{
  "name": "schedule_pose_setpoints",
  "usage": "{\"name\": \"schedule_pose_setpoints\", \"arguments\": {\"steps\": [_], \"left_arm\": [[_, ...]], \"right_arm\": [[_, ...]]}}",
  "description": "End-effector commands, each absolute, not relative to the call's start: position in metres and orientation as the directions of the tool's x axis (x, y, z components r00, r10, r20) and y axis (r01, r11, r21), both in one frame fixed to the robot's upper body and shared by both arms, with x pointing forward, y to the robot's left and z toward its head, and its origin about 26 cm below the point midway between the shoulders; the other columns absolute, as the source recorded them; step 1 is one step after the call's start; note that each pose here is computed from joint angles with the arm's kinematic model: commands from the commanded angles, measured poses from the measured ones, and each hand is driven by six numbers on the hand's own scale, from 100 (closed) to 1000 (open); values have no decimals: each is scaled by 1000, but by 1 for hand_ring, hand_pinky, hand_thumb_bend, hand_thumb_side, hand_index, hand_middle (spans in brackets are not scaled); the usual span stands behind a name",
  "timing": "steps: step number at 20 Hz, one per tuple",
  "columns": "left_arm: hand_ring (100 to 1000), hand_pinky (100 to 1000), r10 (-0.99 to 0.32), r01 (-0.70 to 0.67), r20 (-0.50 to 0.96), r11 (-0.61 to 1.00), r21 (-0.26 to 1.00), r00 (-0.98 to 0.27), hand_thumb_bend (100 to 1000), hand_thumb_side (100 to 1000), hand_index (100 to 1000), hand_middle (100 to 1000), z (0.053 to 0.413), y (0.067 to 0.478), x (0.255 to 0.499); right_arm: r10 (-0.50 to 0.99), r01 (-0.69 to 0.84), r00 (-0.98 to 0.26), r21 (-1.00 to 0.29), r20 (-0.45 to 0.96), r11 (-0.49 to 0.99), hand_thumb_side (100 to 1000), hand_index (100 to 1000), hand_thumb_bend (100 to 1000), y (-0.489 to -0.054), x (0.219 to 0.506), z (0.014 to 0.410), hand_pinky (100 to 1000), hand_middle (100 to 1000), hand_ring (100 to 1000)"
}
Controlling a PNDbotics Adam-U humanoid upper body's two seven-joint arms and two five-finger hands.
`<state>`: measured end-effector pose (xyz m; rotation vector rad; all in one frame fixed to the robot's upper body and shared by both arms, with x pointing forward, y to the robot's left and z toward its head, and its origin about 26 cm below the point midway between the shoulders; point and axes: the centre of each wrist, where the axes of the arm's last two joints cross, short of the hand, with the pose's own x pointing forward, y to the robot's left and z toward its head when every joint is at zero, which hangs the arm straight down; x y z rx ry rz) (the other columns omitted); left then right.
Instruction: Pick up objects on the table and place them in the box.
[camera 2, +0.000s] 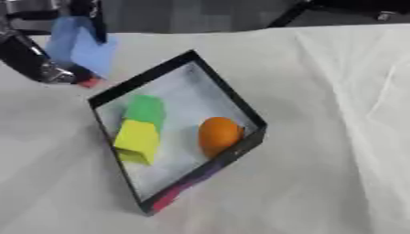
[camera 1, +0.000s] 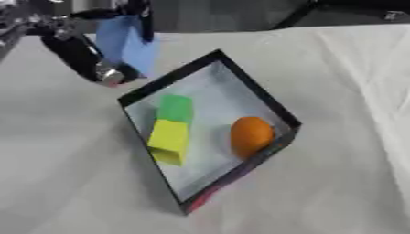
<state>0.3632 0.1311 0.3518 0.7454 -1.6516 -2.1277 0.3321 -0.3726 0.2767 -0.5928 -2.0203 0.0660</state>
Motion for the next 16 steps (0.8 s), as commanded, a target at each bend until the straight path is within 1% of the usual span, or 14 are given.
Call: {"name": "schedule_pose_setpoints", "arguments": {"steps": [1, 2, 4, 5, 6, 9, 10, 11, 12, 13, 16], "left_arm": [[627, 673, -534, -32, -221, -340, 940, -816, 191, 115, 666, 576, 337, 106, 381], [630, 674, -531, -17, -221, -361, 932, -818, 200, 119, 668, 578, 327, 101, 389], [644, 683, -530, -6, -236, -398, 917, -814, 246, 133, 680, 592, 310, 97, 402], [662, 697, -530, -5, -245, -412, 911, -812, 296, 153, 697, 609, 303, 96, 407], [669, 702, -531, 1, -248, -424, 905, -810, 314, 165, 703, 615, 296, 97, 412], [669, 702, -528, 2, -255, -438, 899, -810, 314, 165, 703, 615, 286, 98, 421], [851, 856, -528, 2, -258, -442, 897, -809, 639, 435, 854, 823, 285, 100, 423], [881, 884, -529, -1, -262, -443, 897, -807, 703, 488, 876, 852, 285, 103, 423], [886, 887, -534, -13, -266, -430, 903, -802, 721, 506, 882, 856, 289, 107, 422], [886, 887, -540, -24, -268, -417, 909, -798, 721, 506, 882, 856, 293, 109, 421], [892, 889, -577, -46, -256, -353, 934, -776, 727, 544, 893, 865, 309, 123, 416]], "right_arm": [[451, 370, -439, -302, 777, 879, 425, 782, 301, -368, 328, 296, 811, 699, 722], [451, 366, -445, -302, 774, 880, 425, 782, 301, -366, 328, 298, 811, 699, 722], [449, 363, -449, -302, 772, 882, 424, 781, 302, -365, 328, 299, 811, 699, 722], [449, 362, -448, -302, 773, 882, 421, 781, 304, -365, 329, 299, 811, 698, 722], [448, 362, -446, -301, 775, 882, 422, 781, 304, -365, 329, 298, 811, 698, 722], [447, 362, -445, -300, 776, 882, 422, 781, 304, -365, 329, 298, 811, 698, 722], [448, 363, -443, -301, 777, 882, 425, 781, 304, -365, 329, 297, 812, 698, 722], [449, 364, -441, -302, 777, 881, 426, 781, 303, -366, 329, 297, 812, 698, 722], [450, 364, -440, -303, 777, 880, 426, 781, 303, -366, 329, 297, 812, 698, 722], [451, 365, -439, -305, 777, 880, 426, 781, 303, -366, 329, 297, 812, 698, 722], [456, 367, -433, -310, 777, 877, 429, 781, 301, -367, 329, 296, 812, 698, 723]]}}
